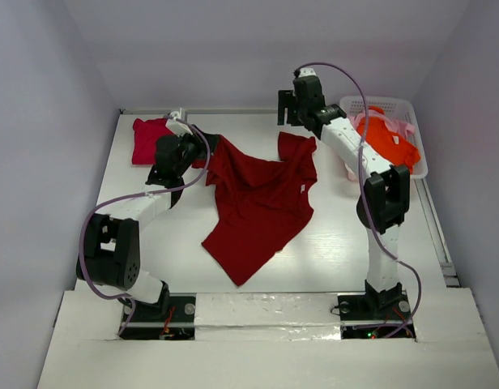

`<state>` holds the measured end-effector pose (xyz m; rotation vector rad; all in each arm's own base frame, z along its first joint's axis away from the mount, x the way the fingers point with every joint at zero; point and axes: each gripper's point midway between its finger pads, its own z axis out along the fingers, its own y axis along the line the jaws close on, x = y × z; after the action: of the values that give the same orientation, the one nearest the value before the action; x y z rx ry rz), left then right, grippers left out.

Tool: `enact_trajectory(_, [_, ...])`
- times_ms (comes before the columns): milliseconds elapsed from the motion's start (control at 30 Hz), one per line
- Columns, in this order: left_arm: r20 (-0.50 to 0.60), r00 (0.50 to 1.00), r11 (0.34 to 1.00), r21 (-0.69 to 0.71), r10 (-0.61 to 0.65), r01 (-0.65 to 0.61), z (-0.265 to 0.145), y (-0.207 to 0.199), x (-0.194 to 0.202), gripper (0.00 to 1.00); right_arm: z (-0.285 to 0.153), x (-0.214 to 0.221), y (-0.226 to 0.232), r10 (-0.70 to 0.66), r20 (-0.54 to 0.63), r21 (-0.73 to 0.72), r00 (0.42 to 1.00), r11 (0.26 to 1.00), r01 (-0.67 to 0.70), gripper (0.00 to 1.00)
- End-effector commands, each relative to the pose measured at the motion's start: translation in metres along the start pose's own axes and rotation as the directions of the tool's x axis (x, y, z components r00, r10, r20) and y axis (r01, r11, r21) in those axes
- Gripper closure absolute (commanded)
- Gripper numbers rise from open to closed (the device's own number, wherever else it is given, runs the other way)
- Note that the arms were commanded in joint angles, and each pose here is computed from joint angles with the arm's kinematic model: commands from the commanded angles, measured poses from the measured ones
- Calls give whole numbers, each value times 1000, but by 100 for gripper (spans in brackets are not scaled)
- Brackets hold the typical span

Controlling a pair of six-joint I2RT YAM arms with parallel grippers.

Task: Fold and stack the t-shirts
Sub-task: Flatten the tshirt out

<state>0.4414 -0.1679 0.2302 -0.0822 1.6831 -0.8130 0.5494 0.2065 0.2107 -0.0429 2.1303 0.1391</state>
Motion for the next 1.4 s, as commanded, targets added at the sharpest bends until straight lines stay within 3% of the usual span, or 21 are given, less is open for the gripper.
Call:
enact_trajectory(0, [119,992,995,79,48,-57,0,-28,-45,100,-9,-27,4,8,33,-15,999,1000,-8,23])
enact_trajectory(267, [130,990,995,81,51,-62,-5,-33,-51,100,15,11,3,-1,-88,5,996,1000,2,25])
enact_trajectory(633, [124,991,997,46,49,-55,-7,-25,-53,100,6,44,-1,-3,-174,-3,985,1000,3,27])
enact_trajectory(767, [120,992,998,46,44,-50,-8,-25,-50,100,9,65,0,-6,-219,-22,976,1000,1,32])
enact_trajectory(1367, [120,992,998,44,49,-55,-13,-22,-49,100,19,85,3,-5,-250,-41,968,999,-5,34])
